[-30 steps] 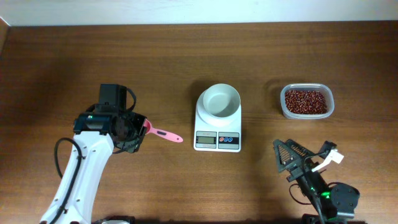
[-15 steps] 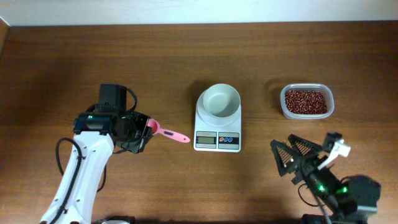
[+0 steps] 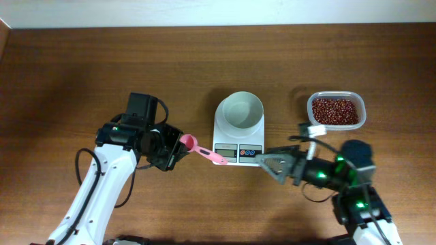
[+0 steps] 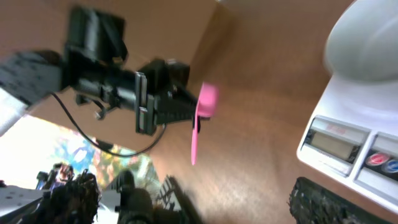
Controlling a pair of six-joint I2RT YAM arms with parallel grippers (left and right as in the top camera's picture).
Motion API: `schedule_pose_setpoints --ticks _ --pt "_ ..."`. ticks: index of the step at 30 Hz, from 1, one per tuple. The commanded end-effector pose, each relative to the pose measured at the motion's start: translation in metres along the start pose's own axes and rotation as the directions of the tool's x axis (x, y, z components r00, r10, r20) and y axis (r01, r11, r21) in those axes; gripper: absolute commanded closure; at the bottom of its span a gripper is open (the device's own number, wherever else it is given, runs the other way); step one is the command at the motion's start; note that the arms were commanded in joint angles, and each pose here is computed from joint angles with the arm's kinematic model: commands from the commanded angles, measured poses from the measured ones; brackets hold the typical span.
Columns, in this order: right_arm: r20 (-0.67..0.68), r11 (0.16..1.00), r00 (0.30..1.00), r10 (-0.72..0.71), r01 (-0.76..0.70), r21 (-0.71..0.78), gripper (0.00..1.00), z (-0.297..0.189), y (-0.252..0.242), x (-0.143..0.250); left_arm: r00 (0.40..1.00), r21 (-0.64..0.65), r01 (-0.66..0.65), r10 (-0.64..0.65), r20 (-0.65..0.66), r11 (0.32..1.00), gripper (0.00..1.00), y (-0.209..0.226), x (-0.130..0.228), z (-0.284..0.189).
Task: Scoop and weigh 50g on scale
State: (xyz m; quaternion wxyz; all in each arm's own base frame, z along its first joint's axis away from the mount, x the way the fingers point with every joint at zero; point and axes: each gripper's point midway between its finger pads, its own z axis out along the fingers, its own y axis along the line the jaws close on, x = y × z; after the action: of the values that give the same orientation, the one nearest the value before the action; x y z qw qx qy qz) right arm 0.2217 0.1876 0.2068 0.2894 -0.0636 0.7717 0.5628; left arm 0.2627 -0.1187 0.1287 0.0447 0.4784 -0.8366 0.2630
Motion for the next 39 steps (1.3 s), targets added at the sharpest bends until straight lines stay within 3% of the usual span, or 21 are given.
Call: schedule_pose_setpoints --ticks 1,12,13,16,21,29,33,39 --pt "0.025 0.996 1.000 -0.019 0.016 0.083 0.01 0.028 -0.007 -0.002 0.999 0.022 0.001 0.000 -0.045 1.000 1.00 -0.003 0.011 -0.002" --pt "0.014 0.985 0.986 0.166 -0.167 0.050 0.01 0.100 -0.005 0.022 0.997 -0.011 -0.051 0.050 -0.053 0.999 1.00 0.000 0.026 0.005" --pt "0.003 0.983 0.984 0.179 -0.179 0.047 0.03 0.104 -0.005 0.026 0.997 -0.015 -0.060 0.059 -0.053 0.998 1.00 0.000 0.028 0.006" --pt "-0.017 0.982 0.983 0.183 -0.182 0.053 0.24 0.109 -0.007 0.033 0.998 -0.020 -0.057 0.056 -0.041 0.998 1.00 0.000 0.028 0.007" --pt "-0.006 0.976 0.977 0.211 -0.210 0.058 0.38 0.109 -0.009 0.032 0.999 -0.046 -0.033 0.033 -0.005 0.998 1.00 0.002 0.031 0.011" --pt "-0.030 0.969 0.969 0.245 -0.244 0.046 0.47 0.109 -0.005 0.035 1.000 -0.068 0.006 -0.005 0.016 0.998 1.00 0.005 0.038 0.015" --pt "-0.048 0.965 0.964 0.261 -0.260 0.038 0.53 0.109 -0.003 0.038 0.995 -0.069 0.099 -0.098 0.022 0.993 1.00 0.006 0.038 0.015" --pt "-0.071 0.947 0.945 0.320 -0.318 0.030 0.58 0.109 0.000 0.042 0.995 -0.070 0.101 -0.099 0.029 0.992 1.00 0.006 0.037 0.015"
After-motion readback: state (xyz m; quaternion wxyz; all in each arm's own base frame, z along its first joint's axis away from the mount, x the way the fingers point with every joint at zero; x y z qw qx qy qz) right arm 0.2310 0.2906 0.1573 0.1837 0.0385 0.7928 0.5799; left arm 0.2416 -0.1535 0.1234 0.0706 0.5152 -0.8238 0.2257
